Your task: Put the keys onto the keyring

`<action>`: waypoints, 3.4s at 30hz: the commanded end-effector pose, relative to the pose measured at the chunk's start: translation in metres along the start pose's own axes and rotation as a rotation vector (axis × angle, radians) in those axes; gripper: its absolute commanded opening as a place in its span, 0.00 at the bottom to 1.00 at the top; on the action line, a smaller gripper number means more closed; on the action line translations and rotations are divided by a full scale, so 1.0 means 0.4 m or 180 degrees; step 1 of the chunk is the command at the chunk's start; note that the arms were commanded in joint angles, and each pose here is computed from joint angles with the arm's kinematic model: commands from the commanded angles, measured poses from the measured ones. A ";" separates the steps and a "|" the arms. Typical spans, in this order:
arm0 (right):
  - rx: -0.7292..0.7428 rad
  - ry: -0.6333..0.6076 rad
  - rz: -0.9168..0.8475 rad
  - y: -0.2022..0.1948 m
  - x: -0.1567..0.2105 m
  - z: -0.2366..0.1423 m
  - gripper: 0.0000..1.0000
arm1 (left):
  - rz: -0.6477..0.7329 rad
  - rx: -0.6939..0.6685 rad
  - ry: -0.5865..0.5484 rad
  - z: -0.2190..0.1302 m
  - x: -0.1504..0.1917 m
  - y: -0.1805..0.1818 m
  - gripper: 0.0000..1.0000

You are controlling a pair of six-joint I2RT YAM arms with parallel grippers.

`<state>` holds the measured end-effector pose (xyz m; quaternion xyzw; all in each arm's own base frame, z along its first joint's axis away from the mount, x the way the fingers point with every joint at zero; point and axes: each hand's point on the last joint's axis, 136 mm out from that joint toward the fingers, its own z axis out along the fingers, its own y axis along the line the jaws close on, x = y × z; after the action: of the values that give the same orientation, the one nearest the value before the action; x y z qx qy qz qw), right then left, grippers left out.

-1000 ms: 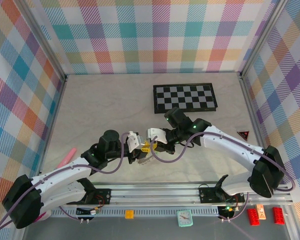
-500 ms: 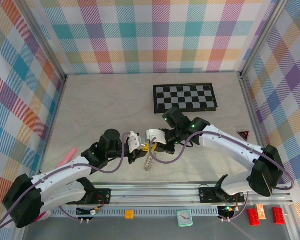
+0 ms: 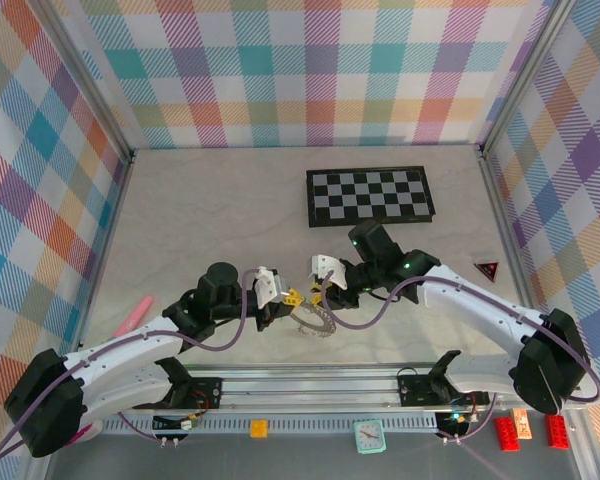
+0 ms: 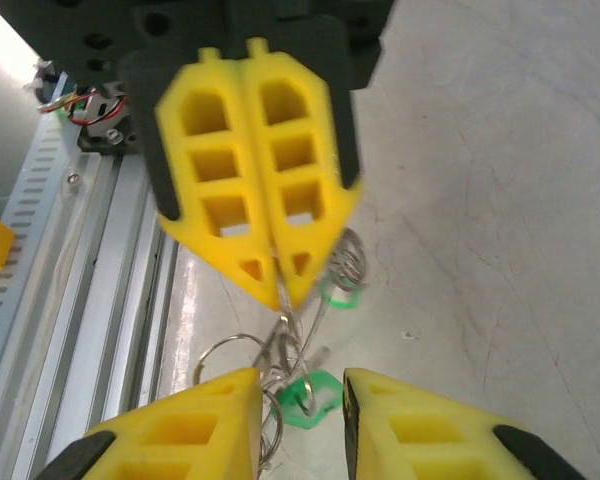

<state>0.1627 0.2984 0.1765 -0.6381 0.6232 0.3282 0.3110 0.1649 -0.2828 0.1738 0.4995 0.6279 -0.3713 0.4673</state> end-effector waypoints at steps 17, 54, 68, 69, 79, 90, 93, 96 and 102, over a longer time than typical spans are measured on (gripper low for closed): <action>-0.0156 -0.0002 0.0126 0.006 0.000 0.017 0.26 | 0.0153 -0.0013 -0.0326 -0.009 -0.055 -0.003 0.00; -0.0096 -0.0321 0.0389 -0.009 0.009 0.055 0.36 | 0.0106 -0.0148 -0.0854 -0.025 -0.100 0.008 0.00; -0.0183 -0.0426 0.0459 -0.016 0.023 0.094 0.34 | 0.0050 -0.0225 -0.0958 -0.021 -0.110 0.023 0.00; -0.0165 -0.0427 0.0455 -0.017 0.023 0.093 0.31 | 0.0051 -0.0229 -0.0961 -0.021 -0.110 0.024 0.00; 0.0131 -0.0159 0.0328 -0.034 0.025 0.048 0.07 | 0.0071 -0.0263 -0.0837 -0.023 -0.098 0.026 0.00; 0.0465 -0.0070 0.0070 -0.042 -0.031 -0.044 0.00 | 0.0083 -0.0284 -0.0599 -0.021 -0.070 0.027 0.00; 0.0473 -0.0092 0.0060 -0.039 -0.043 -0.054 0.00 | 0.0084 -0.0296 -0.0628 -0.024 -0.076 0.027 0.01; 0.0552 -0.0104 0.0024 -0.047 -0.059 -0.062 0.00 | 0.0071 -0.0337 -0.0671 -0.029 -0.084 0.030 0.32; 0.0660 -0.0152 -0.0066 -0.057 -0.096 -0.079 0.00 | 0.0058 -0.0610 -0.0854 -0.067 -0.113 0.050 0.62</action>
<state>0.1834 0.2908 0.1915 -0.5976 0.6656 0.2755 0.3519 0.1786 -0.2721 0.2071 0.4248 0.5998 -0.3761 0.5642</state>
